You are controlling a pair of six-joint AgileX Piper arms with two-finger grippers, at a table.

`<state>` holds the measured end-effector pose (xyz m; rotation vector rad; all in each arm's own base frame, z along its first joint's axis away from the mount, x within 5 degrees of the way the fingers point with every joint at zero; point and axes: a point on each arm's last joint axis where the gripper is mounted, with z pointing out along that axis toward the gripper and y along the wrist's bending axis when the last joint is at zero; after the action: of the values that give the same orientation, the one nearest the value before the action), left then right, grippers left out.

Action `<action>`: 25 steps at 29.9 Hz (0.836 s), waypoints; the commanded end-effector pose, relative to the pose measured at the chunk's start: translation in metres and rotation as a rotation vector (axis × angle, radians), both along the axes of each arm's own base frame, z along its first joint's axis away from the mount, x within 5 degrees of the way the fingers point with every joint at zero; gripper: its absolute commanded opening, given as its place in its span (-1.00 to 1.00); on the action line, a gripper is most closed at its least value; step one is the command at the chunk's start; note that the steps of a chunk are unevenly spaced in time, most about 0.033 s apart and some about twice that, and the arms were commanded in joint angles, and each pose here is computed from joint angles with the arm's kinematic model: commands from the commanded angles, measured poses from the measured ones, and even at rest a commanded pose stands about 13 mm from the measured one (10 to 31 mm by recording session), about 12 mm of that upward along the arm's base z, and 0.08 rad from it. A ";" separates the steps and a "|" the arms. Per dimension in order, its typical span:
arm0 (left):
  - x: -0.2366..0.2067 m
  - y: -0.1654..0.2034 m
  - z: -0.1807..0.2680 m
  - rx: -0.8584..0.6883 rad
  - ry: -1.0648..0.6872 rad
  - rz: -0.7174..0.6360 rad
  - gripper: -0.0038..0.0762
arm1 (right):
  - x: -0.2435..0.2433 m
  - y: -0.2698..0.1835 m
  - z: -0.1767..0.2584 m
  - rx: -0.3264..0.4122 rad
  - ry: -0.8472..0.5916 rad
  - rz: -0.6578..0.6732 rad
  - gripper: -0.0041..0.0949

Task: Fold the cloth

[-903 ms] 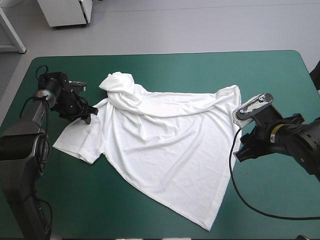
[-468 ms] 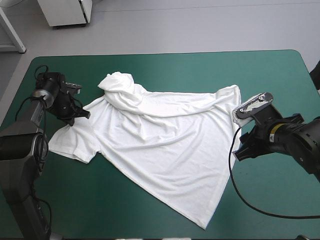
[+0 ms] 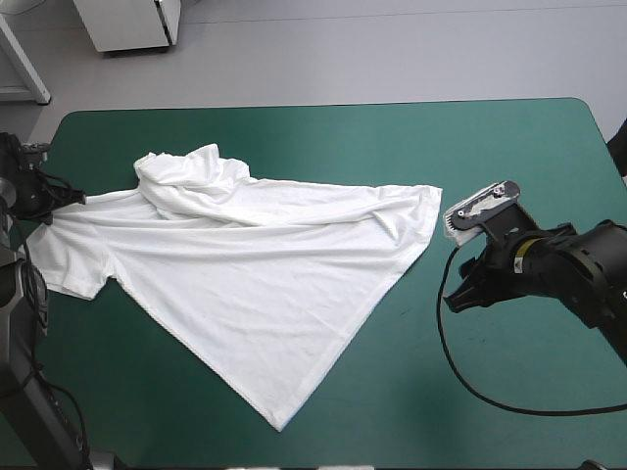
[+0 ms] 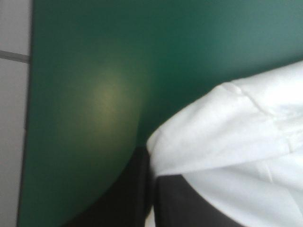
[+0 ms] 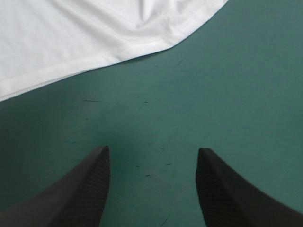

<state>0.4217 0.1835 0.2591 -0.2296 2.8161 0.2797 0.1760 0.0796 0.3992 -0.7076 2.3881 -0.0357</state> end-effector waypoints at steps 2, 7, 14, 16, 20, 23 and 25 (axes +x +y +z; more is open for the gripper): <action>0.001 0.019 0.053 0.037 -0.224 0.057 -0.96 | 0.000 0.000 0.013 0.024 -0.084 0.020 -0.02; 0.012 0.022 0.046 0.000 -0.260 0.056 -0.96 | -0.001 0.008 0.011 0.006 -0.080 0.065 -0.05; 0.004 0.010 0.046 -0.098 -0.175 0.005 -0.80 | 0.001 0.011 0.009 -0.013 -0.076 0.074 -0.05; 0.000 0.008 0.055 -0.098 -0.177 0.002 -0.58 | 0.000 0.010 0.009 -0.012 -0.073 0.074 -0.05; -0.011 -0.005 0.074 -0.180 -0.194 -0.019 0.06 | -0.001 0.010 0.009 -0.014 -0.059 0.070 -0.05; -0.020 -0.031 0.098 -0.257 -0.243 -0.077 0.26 | -0.001 0.009 0.009 -0.019 -0.062 0.069 -0.05; -0.030 -0.056 0.115 -0.260 -0.267 -0.152 0.25 | -0.001 0.009 0.009 -0.027 -0.067 0.064 -0.05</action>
<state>0.4188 0.1694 0.3112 -0.2306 2.6806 -0.0712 0.1770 0.0919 0.3943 -0.8035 2.3854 -0.0469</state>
